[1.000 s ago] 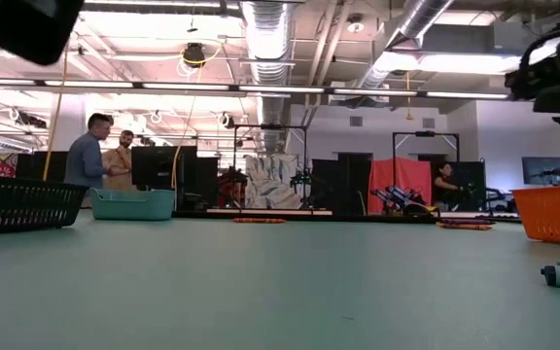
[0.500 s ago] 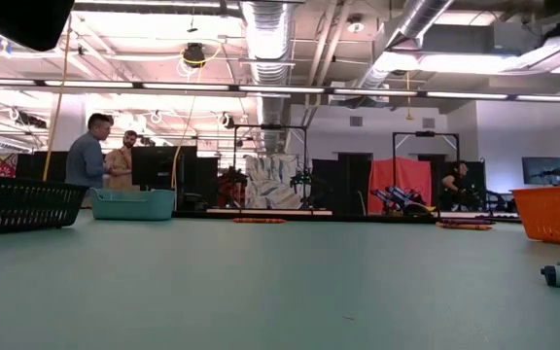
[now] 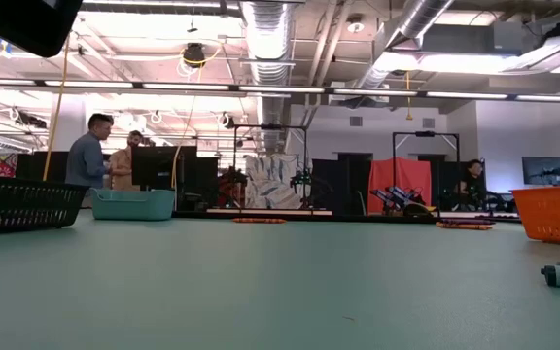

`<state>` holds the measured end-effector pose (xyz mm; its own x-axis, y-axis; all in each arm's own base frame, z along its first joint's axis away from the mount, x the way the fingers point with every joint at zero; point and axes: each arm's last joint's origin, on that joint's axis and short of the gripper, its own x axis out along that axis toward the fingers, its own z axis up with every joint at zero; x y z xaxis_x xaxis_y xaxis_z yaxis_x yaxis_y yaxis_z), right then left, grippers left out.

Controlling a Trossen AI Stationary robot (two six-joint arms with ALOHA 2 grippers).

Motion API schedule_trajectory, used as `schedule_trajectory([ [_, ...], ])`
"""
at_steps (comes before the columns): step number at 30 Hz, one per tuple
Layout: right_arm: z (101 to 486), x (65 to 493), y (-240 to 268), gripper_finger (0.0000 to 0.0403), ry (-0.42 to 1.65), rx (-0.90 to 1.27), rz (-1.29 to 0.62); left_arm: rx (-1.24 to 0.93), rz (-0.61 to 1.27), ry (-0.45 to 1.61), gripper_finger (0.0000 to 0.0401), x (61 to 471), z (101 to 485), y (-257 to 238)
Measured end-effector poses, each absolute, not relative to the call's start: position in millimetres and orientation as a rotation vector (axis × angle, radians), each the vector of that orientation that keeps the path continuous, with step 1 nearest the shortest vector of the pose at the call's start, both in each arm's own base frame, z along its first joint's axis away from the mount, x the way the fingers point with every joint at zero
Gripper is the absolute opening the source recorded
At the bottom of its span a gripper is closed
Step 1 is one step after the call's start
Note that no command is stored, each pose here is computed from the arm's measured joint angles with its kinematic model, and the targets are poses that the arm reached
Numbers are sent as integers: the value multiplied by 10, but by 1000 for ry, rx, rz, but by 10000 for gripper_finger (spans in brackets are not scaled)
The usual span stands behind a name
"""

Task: Sort crayons
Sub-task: Put the green crayon into the green bin

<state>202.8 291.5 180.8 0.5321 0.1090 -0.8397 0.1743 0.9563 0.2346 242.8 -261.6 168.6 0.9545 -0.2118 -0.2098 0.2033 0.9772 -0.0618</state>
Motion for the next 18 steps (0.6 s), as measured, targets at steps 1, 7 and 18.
schedule_trajectory([
  [1,1776,2041,2940,122,1039,296,-73,-40,-210,217,155,2429,1686,-2615],
  [7,1653,2150,3128,122,1138,221,-143,-38,-207,217,155,2434,1686,-2610],
  [18,1500,2229,3141,122,1233,131,-285,-38,-202,224,155,2444,1677,-2597],
])
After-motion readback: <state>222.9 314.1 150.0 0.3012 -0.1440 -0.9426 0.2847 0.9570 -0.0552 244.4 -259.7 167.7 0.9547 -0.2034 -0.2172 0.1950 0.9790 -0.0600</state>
